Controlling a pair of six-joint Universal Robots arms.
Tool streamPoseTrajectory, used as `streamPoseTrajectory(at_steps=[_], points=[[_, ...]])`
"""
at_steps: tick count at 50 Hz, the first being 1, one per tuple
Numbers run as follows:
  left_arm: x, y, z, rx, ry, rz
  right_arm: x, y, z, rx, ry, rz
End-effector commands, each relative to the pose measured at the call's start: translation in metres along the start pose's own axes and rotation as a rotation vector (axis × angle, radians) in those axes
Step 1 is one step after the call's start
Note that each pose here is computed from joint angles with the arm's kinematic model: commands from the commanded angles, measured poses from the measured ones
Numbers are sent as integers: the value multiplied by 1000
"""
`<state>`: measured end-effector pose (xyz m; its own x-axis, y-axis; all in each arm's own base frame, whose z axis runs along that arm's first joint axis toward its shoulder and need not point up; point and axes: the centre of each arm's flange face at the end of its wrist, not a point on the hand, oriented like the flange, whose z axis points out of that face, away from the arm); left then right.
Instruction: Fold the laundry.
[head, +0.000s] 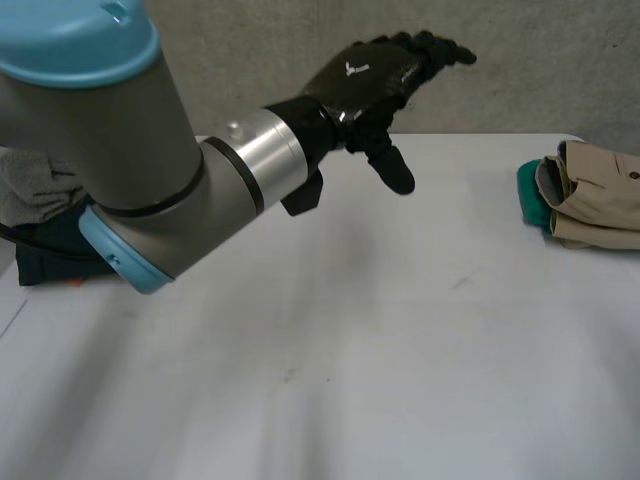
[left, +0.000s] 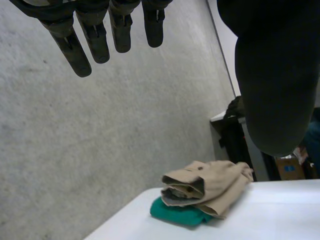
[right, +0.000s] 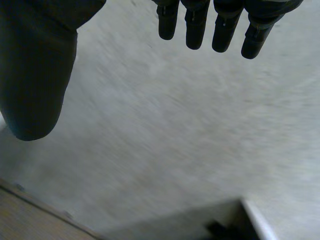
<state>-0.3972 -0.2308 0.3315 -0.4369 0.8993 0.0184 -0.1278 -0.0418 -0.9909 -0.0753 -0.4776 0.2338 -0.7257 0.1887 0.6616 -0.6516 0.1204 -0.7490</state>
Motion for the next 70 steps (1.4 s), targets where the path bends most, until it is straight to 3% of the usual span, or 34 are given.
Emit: streamPoseTrajectory(at_steps=[1,5,6,8,13,18,22,28,35,39,43,51,56,61,65,70], points=[[-27,-44,-8,109,-123,53,5,-86,-19,233,140,2],[-80,-66,-25,158,-353,86,-20,-143,-53,430,120,67],[-107,-68,-36,149,-460,98,-28,-153,-62,465,100,79],[-127,-69,-45,139,-536,103,-55,-179,-90,553,31,101],[-190,-60,-80,31,-742,187,-122,-192,-147,581,-180,126],[-267,-8,-114,-201,-918,360,-177,-185,-200,540,-378,104],[-310,39,-125,-317,-977,451,-209,-171,-237,497,-513,52],[-367,110,-133,-363,-1011,570,-220,-154,-252,450,-566,35],[-392,152,-136,-356,-939,579,-223,-141,-255,408,-587,29],[-386,152,-129,-344,-921,583,-223,-139,-256,404,-591,28],[-365,101,-111,-264,-955,609,-221,-141,-257,409,-586,27],[-270,-11,-82,17,-880,529,-211,-149,-258,428,-563,44],[-181,-48,-64,177,-696,309,-203,-154,-260,424,-550,50],[-130,-35,-52,159,-539,163,-193,-156,-260,397,-529,75],[-95,16,-38,22,-448,79,-188,-154,-258,364,-525,106],[-55,119,-20,-237,-371,-25,-183,-147,-251,320,-518,132]])
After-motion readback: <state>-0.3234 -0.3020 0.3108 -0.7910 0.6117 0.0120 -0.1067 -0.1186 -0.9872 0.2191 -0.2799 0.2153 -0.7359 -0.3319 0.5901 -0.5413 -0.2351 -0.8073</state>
